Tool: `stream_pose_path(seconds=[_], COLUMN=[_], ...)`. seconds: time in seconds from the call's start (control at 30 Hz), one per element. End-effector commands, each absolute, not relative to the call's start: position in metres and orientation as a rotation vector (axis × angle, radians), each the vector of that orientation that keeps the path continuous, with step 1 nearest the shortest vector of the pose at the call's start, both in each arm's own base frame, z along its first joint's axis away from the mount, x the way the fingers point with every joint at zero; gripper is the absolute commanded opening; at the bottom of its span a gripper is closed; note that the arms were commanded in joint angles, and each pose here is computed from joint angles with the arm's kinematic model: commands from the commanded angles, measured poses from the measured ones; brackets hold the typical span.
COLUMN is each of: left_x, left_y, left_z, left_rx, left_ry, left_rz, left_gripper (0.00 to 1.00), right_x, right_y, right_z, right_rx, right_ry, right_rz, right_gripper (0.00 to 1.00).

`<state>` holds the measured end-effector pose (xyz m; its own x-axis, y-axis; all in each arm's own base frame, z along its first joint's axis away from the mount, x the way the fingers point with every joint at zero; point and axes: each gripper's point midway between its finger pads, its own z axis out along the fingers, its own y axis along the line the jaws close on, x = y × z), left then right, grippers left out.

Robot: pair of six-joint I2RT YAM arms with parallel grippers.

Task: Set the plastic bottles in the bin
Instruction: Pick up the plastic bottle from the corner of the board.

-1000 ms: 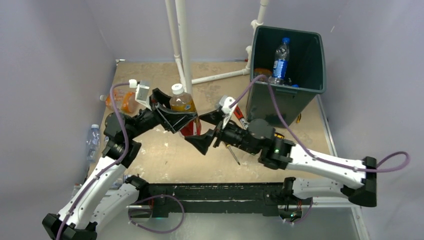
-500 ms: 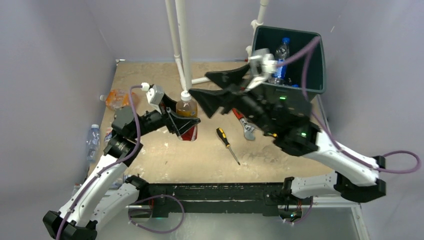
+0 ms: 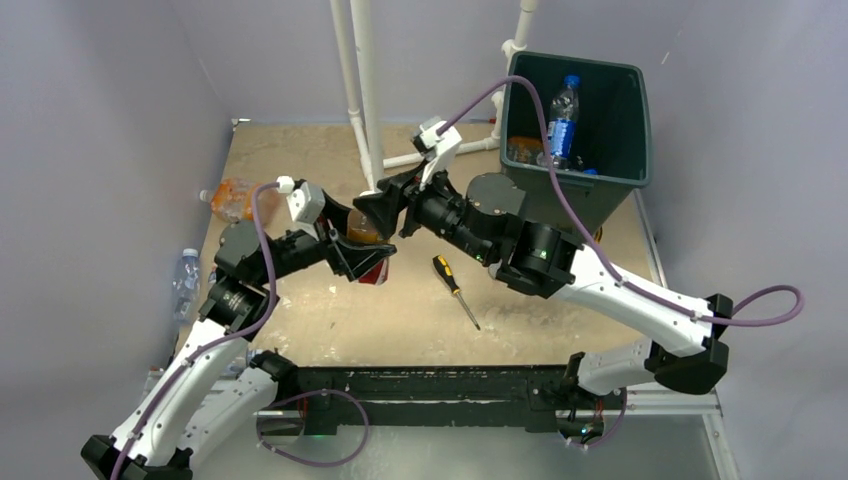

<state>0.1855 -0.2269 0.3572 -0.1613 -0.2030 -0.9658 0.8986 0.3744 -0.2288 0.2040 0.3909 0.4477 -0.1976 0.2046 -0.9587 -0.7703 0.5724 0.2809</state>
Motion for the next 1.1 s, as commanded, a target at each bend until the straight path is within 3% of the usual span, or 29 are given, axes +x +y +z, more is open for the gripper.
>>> stream_pose_path(seconds=[0.0, 0.1, 0.3, 0.53, 0.73, 0.87, 0.93, 1.03, 1.07], left_x=[0.176, 0.174, 0.172, 0.172, 0.173, 0.172, 0.172, 0.174, 0.176], left_y=[-0.225, -0.225, -0.224, -0.223, -0.222, -0.221, -0.22, -0.22, -0.22], left_z=[0.379, 0.382, 0.39, 0.389, 0.39, 0.39, 0.39, 0.389, 0.388], left_rx=[0.721, 0.722, 0.721, 0.713, 0.702, 0.691, 0.688, 0.673, 0.659], left_ry=[1.289, 1.274, 1.256, 1.258, 1.261, 1.26, 1.262, 1.279, 1.289], left_rz=[-1.104, -1.106, -1.098, -1.102, -1.097, -1.095, -1.095, -1.099, -1.097], left_gripper=[0.0, 0.0, 0.0, 0.0, 0.0, 0.0, 0.0, 0.17, 0.23], right_x=[0.201, 0.204, 0.201, 0.203, 0.203, 0.205, 0.205, 0.205, 0.204], right_y=[0.378, 0.381, 0.391, 0.393, 0.402, 0.401, 0.4, 0.395, 0.394], right_z=[0.471, 0.465, 0.457, 0.448, 0.429, 0.422, 0.422, 0.425, 0.426], right_rx=[-0.447, -0.461, -0.512, -0.528, -0.566, -0.559, -0.552, -0.54, -0.538], right_ry=[1.477, 1.5, 1.523, 1.543, 1.607, 1.619, 1.615, 1.605, 1.601], right_rz=[1.011, 1.021, 1.066, 1.08, 1.09, 1.087, 1.088, 1.085, 1.083], right_gripper=[0.53, 0.52, 0.6, 0.39, 0.48, 0.33, 0.21, 0.0, 0.0])
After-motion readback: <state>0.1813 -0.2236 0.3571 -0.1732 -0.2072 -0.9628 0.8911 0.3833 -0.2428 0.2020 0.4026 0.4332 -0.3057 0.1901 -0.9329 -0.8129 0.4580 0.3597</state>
